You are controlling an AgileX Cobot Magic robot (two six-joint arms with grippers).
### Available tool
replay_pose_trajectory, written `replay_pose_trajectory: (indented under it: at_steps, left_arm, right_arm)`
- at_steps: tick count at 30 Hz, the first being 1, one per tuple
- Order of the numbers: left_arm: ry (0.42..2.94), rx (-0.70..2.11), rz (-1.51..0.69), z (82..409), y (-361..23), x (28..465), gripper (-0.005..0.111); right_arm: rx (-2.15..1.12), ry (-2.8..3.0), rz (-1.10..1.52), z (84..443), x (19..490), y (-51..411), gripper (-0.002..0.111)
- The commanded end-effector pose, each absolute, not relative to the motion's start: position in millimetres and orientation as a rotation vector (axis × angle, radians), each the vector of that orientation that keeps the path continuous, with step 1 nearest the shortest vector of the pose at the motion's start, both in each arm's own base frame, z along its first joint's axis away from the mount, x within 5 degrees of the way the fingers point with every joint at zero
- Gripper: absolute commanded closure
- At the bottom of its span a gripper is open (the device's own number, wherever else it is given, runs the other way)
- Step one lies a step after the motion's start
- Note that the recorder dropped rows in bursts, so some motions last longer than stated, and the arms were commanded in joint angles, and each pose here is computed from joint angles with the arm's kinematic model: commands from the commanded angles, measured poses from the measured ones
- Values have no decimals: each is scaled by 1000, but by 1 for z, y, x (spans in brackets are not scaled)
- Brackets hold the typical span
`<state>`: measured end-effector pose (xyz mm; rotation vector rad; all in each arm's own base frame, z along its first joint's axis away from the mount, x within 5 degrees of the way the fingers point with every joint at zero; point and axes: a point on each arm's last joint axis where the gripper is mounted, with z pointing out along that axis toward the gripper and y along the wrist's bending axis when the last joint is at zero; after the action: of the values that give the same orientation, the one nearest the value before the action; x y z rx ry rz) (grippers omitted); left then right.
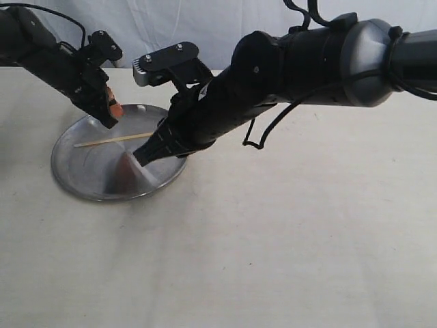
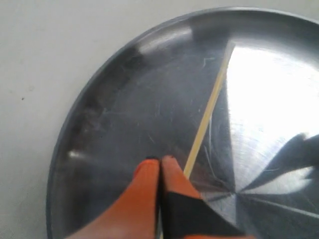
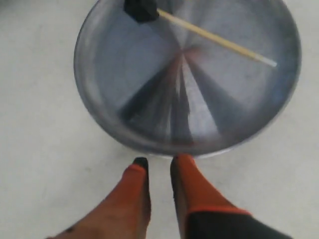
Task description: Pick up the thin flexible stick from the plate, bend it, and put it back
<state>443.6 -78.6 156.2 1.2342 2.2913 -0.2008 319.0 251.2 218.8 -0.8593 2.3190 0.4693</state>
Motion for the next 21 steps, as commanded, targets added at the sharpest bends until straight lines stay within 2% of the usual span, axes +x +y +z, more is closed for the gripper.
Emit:
replay_pose_trajectory:
  at_steps: [1,5,9,10,13,14,16,18,21]
  left_arm:
    - [2356,1178,-259,123,-82,447,106]
    - [2417,1192,-305,96,-82,445,106]
    - [2466,1200,-379,82,-84,440,106]
    - [2472,1191,-403,82,-85,439,106]
    - [2496,1215,-485,82,-88,433,106]
    - [2515,1248,-552,82,-90,428,106]
    - [2542,1295,-658,83,-92,420,106]
    - [2567,1352,-783,85,-94,410,106]
    - [2589,1404,-948,89,-97,399,106]
  right_arm:
    - [-689,2281,466,227,327,249,93]
    - [-667,2269,433,232,328,246,109]
    - [-677,2209,382,256,326,234,109]
    - [-606,2210,380,271,328,218,109]
    - [-502,2234,297,285,339,174,109]
    - [-462,2283,241,281,349,149,109]
    - [-616,2340,160,263,358,130,109]
    - [-759,2388,230,239,363,131,109]
    - [-1032,2408,490,205,370,157,109]
